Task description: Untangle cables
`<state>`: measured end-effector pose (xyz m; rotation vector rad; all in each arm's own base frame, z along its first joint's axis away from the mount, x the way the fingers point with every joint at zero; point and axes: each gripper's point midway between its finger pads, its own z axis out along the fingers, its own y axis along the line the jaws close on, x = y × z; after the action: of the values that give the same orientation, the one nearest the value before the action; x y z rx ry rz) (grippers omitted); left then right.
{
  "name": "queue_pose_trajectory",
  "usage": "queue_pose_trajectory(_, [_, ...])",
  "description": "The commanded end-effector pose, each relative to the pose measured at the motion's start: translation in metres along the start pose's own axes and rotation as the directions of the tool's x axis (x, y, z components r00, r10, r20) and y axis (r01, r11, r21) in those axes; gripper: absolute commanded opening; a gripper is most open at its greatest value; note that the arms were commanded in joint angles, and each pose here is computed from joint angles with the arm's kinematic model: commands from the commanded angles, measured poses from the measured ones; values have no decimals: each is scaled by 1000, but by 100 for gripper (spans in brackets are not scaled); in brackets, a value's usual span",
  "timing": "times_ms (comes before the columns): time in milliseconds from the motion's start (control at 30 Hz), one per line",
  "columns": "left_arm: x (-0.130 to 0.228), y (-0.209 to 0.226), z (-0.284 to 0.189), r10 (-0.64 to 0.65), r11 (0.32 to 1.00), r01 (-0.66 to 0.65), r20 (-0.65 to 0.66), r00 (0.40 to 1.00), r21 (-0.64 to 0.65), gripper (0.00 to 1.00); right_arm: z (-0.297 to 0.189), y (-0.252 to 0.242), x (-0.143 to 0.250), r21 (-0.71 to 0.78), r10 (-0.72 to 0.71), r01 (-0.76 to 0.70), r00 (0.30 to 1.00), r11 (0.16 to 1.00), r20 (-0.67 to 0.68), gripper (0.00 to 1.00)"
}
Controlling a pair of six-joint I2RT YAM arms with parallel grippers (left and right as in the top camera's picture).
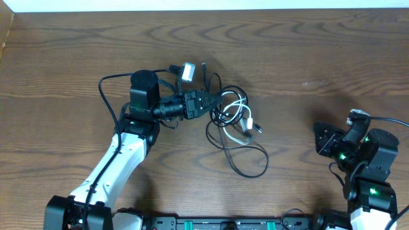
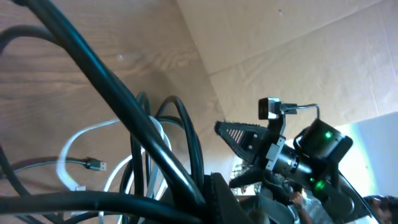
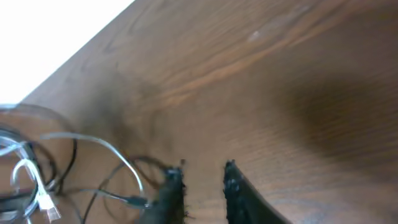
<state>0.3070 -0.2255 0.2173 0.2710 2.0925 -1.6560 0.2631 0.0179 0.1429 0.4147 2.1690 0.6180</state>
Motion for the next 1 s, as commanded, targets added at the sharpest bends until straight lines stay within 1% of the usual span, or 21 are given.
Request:
queue_pose_trajectory(0, [-8,1,-1,-138,990,138,34,990,-17,8,-3,28,14,-164,-3,-10,997,986,-79,29])
queue_pose_trajectory(33, [-11,6,-1,-256,966,258,62,965,-33,8,-4,29,18,-172,4,-21,995,985,-97,31])
queue_pose_trajectory(67, [-14,8,-1,-339,939,343,83,937,-37,8,-4,28,21,-168,12,-31,994,985,-110,33])
queue_pose_trajectory(100, [-17,11,-2,-381,921,387,108,918,-44,8,-4,26,24,-159,21,-40,992,986,-123,33])
queue_pose_trajectory(133, [-18,16,-2,-451,886,460,130,883,-51,8,-4,25,28,-152,31,-52,990,987,-139,35])
queue_pose_trajectory(167, [-16,20,-2,-571,813,581,140,809,-46,8,-5,25,31,-151,38,-61,988,987,-150,36])
queue_pose_trajectory(200, [-14,20,-2,-646,754,656,141,750,-36,8,-5,25,33,-151,53,-78,985,985,-163,38])
queue_pose_trajectory(233, [-13,19,-1,-682,722,691,139,718,-32,8,-6,28,36,-163,72,-102,981,981,-179,40])
queue_pose_trajectory(300, [-13,20,1,-683,719,694,146,715,-35,8,-10,41,40,-233,79,-129,974,964,-214,47])
queue_pose_trajectory(367, [-11,20,4,-683,719,694,147,715,-39,8,-14,54,42,-306,64,-138,969,942,-239,51])
queue_pose_trajectory(400, [-11,19,5,-691,711,702,147,708,-39,8,-16,57,43,-325,58,-139,968,935,-245,52])
queue_pose_trajectory(533, [-9,20,10,-759,633,773,169,629,-30,8,-19,71,50,-381,26,-135,960,915,-278,51])
queue_pose_trajectory(633, [-11,23,13,-772,611,791,201,603,-28,7,-21,82,56,-422,-14,-118,955,899,-297,52])
queue_pose_trajectory(733, [-9,23,15,-810,558,829,201,550,-20,8,-21,95,61,-487,-114,-36,955,873,-274,53])
queue_pose_trajectory(800, [-7,21,16,-838,518,855,195,510,-13,8,-20,106,63,-541,-212,60,951,839,-224,57])
queue_pose_trajectory(867, [-5,19,18,-864,475,880,183,469,-8,8,-19,116,64,-584,-296,146,940,798,-170,61])
queue_pose_trajectory(967, [-1,16,22,-893,423,906,170,417,-6,8,-18,134,68,-649,-402,247,910,720,-99,63])
